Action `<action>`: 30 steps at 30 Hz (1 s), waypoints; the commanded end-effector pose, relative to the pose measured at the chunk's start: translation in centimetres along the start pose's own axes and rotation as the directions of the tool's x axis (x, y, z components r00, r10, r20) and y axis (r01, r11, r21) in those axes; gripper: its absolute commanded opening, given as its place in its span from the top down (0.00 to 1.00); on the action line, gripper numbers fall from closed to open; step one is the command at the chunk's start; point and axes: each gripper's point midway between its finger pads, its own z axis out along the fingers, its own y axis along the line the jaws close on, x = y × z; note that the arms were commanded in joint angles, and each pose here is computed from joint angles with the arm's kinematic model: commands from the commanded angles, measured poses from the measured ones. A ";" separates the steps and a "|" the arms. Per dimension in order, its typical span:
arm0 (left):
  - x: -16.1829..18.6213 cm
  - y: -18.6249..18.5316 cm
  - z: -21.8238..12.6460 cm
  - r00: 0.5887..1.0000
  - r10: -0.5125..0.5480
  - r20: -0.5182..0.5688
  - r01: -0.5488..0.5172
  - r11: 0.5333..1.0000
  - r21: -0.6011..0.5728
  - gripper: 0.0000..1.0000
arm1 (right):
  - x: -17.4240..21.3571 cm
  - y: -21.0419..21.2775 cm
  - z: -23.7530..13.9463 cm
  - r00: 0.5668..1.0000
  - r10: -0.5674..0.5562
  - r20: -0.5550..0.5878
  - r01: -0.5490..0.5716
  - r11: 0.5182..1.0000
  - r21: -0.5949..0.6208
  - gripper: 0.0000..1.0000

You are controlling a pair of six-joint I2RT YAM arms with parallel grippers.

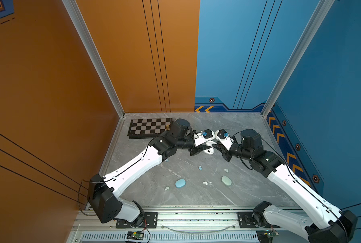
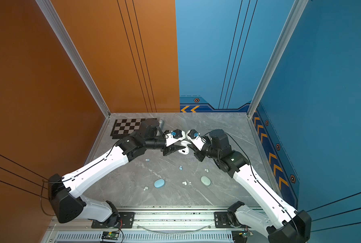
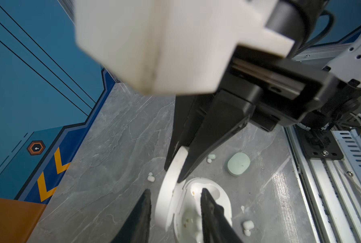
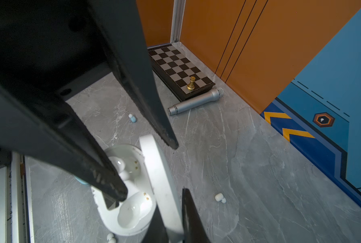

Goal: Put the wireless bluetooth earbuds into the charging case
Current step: 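Swing the lid fully open with the right gripper while the left holds the case, then release the lid and draw the right gripper back from the case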

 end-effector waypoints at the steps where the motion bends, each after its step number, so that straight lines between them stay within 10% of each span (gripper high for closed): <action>1: -0.2 0.3 0.1 0.999 0.032 -0.018 -0.032 0.999 -0.008 0.69 | -0.5 0.2 -0.2 1.000 -0.017 0.018 0.017 1.000 0.002 1.00; 15: -0.2 0.2 0.3 0.999 0.031 -0.027 -0.032 0.999 -0.016 0.99 | -0.6 0.3 -0.2 1.000 -0.020 0.018 0.020 1.000 0.002 0.99; 23: 1.0 2.2 0.0 0.994 -0.088 -0.065 0.080 0.990 -0.116 1.00 | -2.0 -0.9 -2.1 0.996 0.048 0.072 -0.051 0.998 0.047 0.68; 27: 1.1 3.9 -0.5 0.980 -0.195 -0.043 0.184 0.965 -0.190 1.00 | -3.4 -2.5 -4.0 0.976 0.171 0.135 -0.188 0.975 0.120 0.59; 30: 1.0 4.7 -1.2 0.966 -0.256 -0.028 0.243 0.942 -0.230 1.00 | -2.8 -6.3 -5.5 0.883 0.425 0.198 -0.465 0.844 0.267 0.49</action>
